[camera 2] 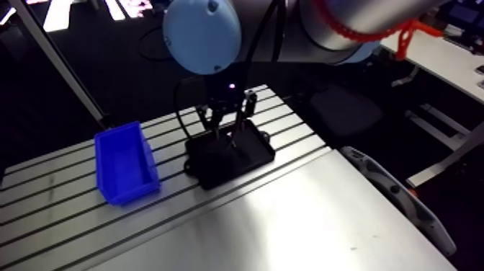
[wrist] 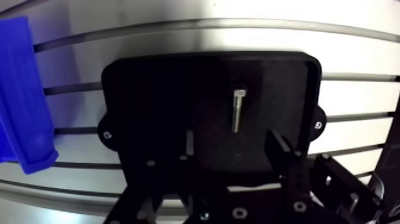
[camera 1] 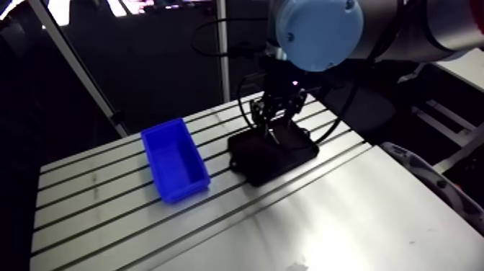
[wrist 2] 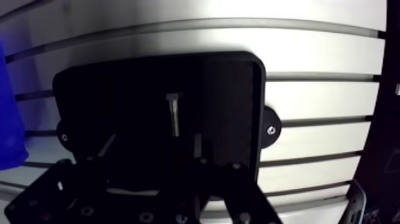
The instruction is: Pick up the M10 bolt from the tray and put it into the blue bin.
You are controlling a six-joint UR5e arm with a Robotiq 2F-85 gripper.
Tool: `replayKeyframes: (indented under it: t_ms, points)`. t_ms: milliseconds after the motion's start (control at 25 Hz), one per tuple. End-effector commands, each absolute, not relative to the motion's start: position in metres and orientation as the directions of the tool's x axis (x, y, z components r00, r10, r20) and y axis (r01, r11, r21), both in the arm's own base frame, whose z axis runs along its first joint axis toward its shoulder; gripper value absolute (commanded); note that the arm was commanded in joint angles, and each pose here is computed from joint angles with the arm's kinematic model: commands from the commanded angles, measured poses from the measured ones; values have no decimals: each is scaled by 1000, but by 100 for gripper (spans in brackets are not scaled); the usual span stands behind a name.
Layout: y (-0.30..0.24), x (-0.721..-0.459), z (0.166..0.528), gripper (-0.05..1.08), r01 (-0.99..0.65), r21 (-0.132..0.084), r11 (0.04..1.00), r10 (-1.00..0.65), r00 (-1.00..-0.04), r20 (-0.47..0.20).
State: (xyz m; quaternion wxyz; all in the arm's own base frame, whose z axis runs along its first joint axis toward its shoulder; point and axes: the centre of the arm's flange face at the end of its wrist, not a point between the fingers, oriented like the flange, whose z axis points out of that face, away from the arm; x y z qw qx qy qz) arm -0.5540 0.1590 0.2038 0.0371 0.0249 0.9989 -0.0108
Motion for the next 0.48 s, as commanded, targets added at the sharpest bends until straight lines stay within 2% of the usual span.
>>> replayKeyframes:
  t_ms: [40,360,480]
  points:
    - [158,-560,196,40,50,-18,999,48,-996,-74]
    - [160,-562,186,44,48,-17,999,46,-995,-86]
    - [162,-562,184,46,49,-8,999,48,-994,-94]
